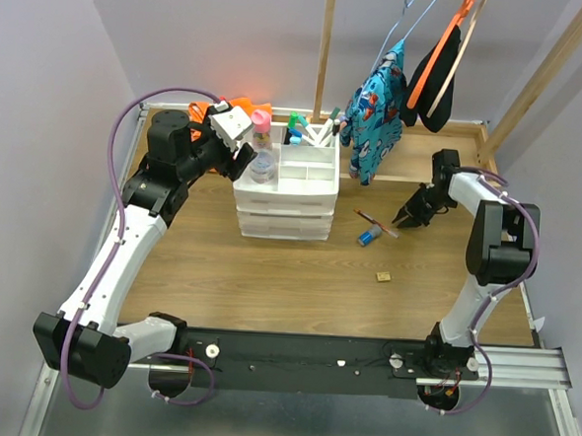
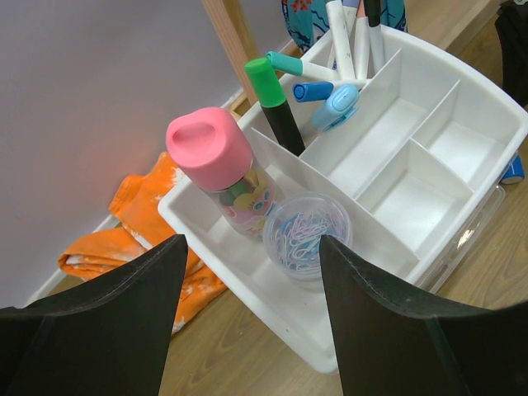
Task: Sort the stationery into containers
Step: Pick up the pen from the center of the board.
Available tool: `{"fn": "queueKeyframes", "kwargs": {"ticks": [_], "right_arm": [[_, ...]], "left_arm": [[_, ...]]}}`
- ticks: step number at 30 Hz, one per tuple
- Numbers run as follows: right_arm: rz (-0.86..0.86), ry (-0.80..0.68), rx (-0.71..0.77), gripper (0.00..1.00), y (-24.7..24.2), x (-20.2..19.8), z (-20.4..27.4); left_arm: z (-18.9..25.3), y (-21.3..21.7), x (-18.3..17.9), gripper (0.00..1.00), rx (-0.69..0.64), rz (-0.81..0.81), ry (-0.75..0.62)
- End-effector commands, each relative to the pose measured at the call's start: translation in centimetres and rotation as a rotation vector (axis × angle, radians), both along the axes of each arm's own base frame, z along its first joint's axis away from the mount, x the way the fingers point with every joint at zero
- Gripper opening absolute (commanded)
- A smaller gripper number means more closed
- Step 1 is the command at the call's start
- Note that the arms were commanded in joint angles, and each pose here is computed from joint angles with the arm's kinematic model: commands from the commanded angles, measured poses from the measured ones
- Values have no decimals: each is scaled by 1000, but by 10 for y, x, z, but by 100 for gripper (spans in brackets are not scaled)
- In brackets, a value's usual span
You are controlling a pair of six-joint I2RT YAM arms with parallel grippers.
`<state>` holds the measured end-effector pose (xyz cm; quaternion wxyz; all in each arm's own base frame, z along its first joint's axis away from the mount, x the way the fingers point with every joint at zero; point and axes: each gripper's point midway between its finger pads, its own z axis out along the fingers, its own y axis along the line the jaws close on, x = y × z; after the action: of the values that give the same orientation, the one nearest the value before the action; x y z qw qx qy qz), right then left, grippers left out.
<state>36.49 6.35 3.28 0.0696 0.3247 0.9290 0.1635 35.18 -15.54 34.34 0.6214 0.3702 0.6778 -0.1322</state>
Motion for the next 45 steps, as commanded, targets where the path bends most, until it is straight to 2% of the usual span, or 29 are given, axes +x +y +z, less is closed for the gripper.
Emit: {"fn": "queueKeyframes", "kwargs": {"ticks": [1, 5, 8, 11, 15, 19, 35, 45], "right_arm": [[4, -30, -22, 29, -8, 12, 6], [-10, -61, -1, 37, -4, 14, 23], [-23, -54, 35, 52, 1, 7, 27], [-42, -11, 45, 61, 4, -11, 20], [-70, 45, 65, 61, 7, -29, 10], [-86, 63, 96, 61, 12, -31, 6], [-94, 72, 91, 61, 10, -14, -12], [-77, 19, 67, 60, 4, 17, -14]], "left_arm": [[4, 3, 4, 74, 1, 18, -20], [3, 3, 5, 74, -2, 19, -19], [2, 2, 4, 74, -6, 12, -16], [3, 0, 4, 74, -16, 8, -16], [5, 1, 5, 74, -11, 13, -18], [6, 2, 4, 74, -3, 15, -18], [2, 0, 17, 74, 1, 19, -7], [-1, -1, 21, 74, 3, 22, -1]]}}
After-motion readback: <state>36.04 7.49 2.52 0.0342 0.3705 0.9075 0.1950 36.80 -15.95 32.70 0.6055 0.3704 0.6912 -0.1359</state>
